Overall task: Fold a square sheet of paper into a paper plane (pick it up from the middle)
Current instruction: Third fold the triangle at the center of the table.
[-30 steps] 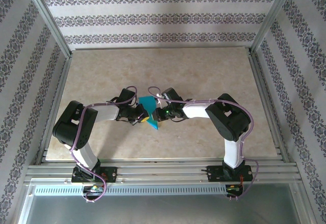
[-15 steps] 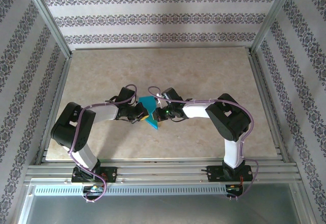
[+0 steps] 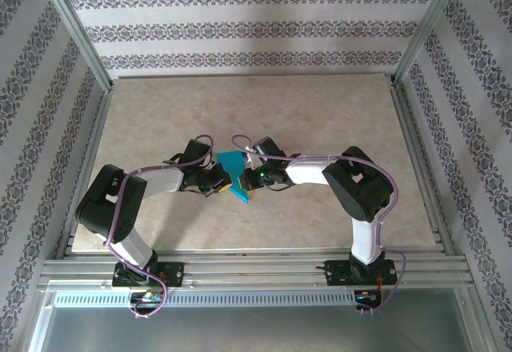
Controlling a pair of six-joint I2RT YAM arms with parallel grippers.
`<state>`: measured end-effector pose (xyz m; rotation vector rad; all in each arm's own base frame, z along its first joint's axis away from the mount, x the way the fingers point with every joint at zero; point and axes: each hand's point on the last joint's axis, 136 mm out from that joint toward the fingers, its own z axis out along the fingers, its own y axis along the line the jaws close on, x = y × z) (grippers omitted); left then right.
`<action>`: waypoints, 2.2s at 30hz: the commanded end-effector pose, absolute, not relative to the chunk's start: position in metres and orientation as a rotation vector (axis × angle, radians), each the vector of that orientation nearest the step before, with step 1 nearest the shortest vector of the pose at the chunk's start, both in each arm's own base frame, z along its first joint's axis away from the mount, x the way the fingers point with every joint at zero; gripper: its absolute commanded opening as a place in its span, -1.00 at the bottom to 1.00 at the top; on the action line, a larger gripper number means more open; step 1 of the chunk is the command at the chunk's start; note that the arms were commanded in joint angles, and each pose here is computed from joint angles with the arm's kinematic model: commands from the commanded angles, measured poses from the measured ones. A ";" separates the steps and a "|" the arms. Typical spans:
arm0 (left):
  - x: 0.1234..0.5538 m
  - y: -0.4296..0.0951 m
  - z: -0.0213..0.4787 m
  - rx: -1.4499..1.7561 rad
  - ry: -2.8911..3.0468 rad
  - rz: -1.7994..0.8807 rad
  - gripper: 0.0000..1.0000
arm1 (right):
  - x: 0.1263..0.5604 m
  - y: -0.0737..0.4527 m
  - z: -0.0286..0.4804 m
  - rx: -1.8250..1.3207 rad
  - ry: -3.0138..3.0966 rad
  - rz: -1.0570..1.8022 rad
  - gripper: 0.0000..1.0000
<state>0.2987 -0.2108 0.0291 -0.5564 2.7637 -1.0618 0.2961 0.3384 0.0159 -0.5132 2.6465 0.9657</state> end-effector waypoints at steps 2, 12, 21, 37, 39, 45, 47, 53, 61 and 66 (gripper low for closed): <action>0.297 -0.210 0.026 -0.526 2.765 -1.057 -0.80 | 0.288 0.308 -0.025 -0.432 2.809 0.782 -0.93; 0.302 -0.212 0.019 -0.530 2.773 -1.051 -0.81 | 0.288 0.307 -0.027 -0.423 2.816 0.781 -0.93; 0.301 -0.207 0.011 -0.550 2.802 -1.001 -0.81 | 0.288 0.306 -0.027 -0.422 2.818 0.784 -0.92; 0.284 -0.193 -0.007 -0.595 2.929 -0.856 -0.81 | 0.320 0.294 0.054 -0.196 2.616 0.879 -0.33; 0.284 -0.194 -0.007 -0.603 2.929 -0.856 -0.82 | 0.320 0.291 0.063 -0.200 2.593 0.880 -0.33; 0.283 -0.189 -0.009 -0.649 2.948 -0.812 -0.81 | 0.289 0.314 0.072 -0.406 2.610 0.988 -0.55; 0.282 -0.188 -0.010 -0.667 2.953 -0.800 -0.81 | 0.275 0.323 0.068 -0.486 2.623 0.990 -0.60; 0.280 -0.186 -0.015 -0.706 2.966 -0.781 -0.81 | 0.253 0.345 0.057 -0.604 2.661 1.021 -0.74; 0.279 -0.185 -0.018 -0.742 2.976 -0.760 -0.82 | 0.253 0.357 0.046 -0.622 2.707 0.976 -0.78; 0.277 -0.184 -0.022 -0.766 2.988 -0.745 -0.81 | 0.253 0.358 0.038 -0.620 2.734 0.948 -0.78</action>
